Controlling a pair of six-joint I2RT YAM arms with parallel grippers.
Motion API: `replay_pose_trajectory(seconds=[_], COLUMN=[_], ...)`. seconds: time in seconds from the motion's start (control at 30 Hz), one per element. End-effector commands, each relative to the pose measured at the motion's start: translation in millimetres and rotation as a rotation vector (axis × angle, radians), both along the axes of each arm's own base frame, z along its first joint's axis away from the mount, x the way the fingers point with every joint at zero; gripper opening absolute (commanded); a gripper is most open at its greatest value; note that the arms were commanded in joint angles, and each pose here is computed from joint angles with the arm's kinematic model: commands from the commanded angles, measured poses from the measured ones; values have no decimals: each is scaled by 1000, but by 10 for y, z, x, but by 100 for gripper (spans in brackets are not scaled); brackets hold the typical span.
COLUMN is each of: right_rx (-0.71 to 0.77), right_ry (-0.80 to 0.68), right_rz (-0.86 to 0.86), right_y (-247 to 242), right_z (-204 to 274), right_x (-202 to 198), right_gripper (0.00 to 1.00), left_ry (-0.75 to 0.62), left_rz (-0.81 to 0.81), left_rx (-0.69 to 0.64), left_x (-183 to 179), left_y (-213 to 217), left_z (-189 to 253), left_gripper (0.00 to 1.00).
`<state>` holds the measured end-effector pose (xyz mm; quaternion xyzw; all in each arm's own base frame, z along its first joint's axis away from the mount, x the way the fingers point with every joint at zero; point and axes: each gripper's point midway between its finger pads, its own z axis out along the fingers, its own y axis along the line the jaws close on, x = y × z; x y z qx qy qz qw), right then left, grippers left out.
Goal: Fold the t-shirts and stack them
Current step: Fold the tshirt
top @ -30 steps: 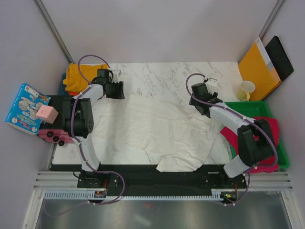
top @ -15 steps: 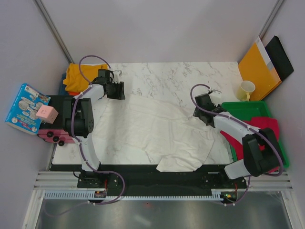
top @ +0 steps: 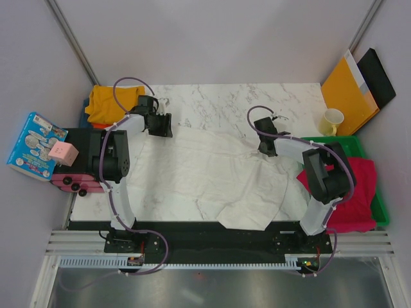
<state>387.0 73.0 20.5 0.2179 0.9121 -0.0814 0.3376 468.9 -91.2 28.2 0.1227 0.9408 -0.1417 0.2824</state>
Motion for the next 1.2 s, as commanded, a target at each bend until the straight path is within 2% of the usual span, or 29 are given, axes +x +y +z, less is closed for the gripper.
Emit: replay_pose_trajectory(seconds=[0.0, 0.1, 0.4, 0.63, 0.73, 0.8, 0.9, 0.93, 1.03, 1.07, 1.17], right_rx=[3, -16, -42, -47, -42, -44, -20, 1, 26, 32, 50], right_ry=[115, 119, 96, 86, 88, 85, -1, -88, -190, -201, -214], right_rz=[1, -25, -96, -75, -68, -70, -67, -65, -34, -11, 48], right_y=[-21, -133, -542, -587, -557, -557, -527, -514, -404, -338, -118], right_z=[-298, -269, -191, -246, -271, -257, -16, 246, 740, 827, 931], right_x=[-53, 102, 772, 1333, 1458, 1498, 1536, 1550, 1501, 1485, 1377], right_gripper=[18, 17, 18, 21, 23, 30, 55, 67, 74, 74, 71], left_ry=[16, 23, -14, -10, -15, -16, -27, -38, -95, -124, -134], left_rz=[3, 11, 55, 26, 24, 25, 29, 31, 29, 30, 17], left_rx=[2, 5, -3, 30, 34, 33, 30, 25, -4, -8, -10], left_x=[43, 91, 714, 808, 849, 864, 855, 855, 839, 833, 727], left_y=[-32, -29, -70, -144, -142, -145, -136, -133, -139, -130, -129], left_z=[-20, -40, 77, -15, -23, -8, 76, 148, 448, 606, 718], left_gripper=[56, 56, 56, 56, 56, 56, 56, 57, 60, 61, 62])
